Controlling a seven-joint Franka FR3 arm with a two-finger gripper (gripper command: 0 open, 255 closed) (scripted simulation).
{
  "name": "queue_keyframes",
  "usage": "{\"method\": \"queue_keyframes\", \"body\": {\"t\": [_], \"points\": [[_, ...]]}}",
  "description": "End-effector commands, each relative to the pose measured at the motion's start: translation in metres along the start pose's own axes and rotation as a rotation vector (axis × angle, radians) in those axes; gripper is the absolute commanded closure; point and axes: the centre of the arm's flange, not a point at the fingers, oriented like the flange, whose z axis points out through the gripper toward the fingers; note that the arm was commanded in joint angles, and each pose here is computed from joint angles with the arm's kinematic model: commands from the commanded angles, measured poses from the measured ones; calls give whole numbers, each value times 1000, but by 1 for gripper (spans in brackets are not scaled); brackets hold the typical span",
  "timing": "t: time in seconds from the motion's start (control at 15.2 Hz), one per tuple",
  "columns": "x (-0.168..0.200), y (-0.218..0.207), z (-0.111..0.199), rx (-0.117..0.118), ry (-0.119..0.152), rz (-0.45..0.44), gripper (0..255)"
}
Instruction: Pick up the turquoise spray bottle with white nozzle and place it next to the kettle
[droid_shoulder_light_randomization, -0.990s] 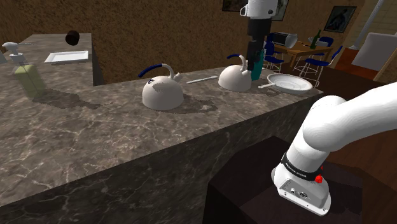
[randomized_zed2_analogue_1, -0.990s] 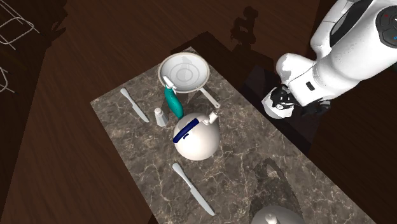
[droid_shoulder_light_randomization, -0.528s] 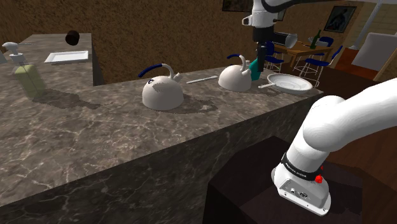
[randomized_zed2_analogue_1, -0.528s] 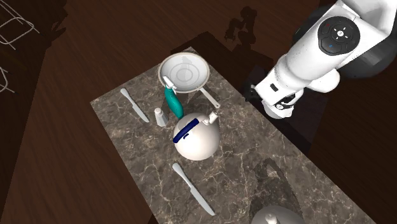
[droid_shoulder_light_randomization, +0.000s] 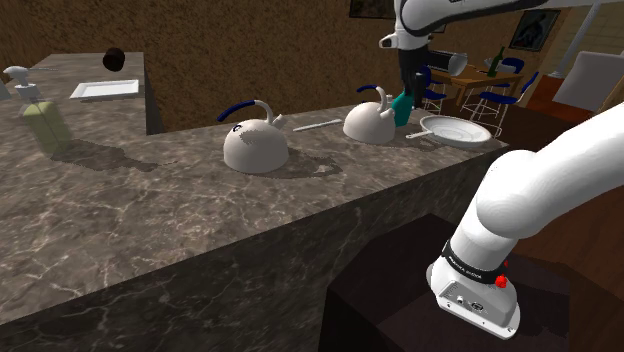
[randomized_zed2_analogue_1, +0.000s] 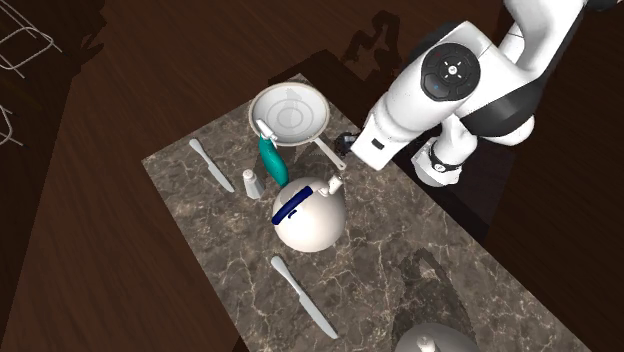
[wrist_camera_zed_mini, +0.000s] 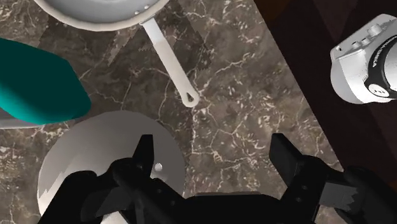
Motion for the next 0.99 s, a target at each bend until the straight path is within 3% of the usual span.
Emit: {"method": "queue_keyframes", "body": {"t": [0.0,0.86,0.92], "points": [[-4,22,9,-18,-26,-71,0],[11,165,53,-131,-178,-501,0],[12,166,53,-133,-180,-505,0]]}}
